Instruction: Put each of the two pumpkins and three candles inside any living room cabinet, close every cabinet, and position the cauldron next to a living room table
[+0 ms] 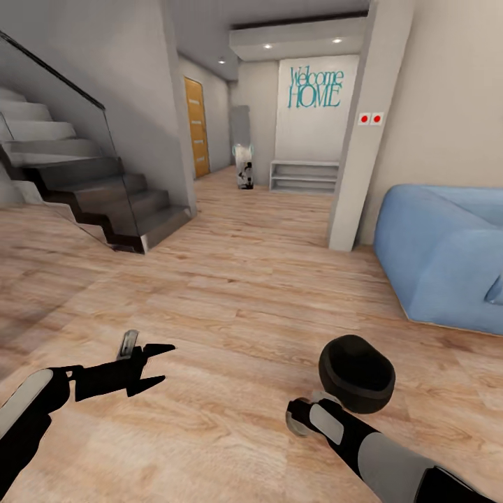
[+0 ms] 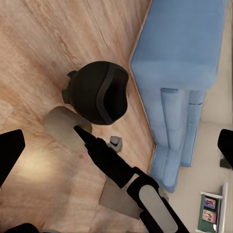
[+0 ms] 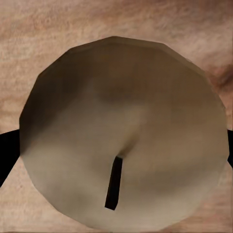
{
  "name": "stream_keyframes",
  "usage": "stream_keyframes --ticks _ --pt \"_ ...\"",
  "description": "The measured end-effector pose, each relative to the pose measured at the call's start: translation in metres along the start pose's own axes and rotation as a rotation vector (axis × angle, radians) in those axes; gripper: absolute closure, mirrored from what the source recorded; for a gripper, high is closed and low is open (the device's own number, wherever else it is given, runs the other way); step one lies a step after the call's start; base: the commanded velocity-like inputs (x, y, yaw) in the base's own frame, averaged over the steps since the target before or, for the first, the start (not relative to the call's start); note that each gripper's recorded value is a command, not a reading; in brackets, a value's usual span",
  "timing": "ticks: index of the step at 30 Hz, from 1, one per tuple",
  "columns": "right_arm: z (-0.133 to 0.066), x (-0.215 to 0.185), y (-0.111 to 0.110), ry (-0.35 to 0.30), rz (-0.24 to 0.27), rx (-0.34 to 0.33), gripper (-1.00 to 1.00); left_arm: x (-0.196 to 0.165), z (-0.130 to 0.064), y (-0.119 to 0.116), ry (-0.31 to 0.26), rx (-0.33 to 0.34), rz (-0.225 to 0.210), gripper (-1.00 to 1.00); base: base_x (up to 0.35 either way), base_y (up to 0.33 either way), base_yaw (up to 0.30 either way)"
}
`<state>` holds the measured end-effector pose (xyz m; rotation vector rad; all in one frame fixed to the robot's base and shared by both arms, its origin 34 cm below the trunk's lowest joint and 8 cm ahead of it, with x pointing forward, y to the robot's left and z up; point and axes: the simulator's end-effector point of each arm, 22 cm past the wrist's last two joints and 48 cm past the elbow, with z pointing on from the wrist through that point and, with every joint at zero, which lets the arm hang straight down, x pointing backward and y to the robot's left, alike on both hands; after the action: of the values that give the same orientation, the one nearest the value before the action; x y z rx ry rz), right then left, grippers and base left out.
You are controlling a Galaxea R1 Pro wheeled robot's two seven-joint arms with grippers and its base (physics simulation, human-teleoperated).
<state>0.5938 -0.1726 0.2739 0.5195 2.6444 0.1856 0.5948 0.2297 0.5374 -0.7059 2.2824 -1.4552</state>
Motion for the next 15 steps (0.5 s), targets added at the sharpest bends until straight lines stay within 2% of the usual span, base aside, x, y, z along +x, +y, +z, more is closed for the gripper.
stream_keyframes --ticks 15 --pt "-0.026 -0.027 0.012 -0.062 -0.003 -0.026 1.0 0.002 -0.017 -0.031 -0.024 0.037 0.048 -1.0 0.0 0.0 0.282"
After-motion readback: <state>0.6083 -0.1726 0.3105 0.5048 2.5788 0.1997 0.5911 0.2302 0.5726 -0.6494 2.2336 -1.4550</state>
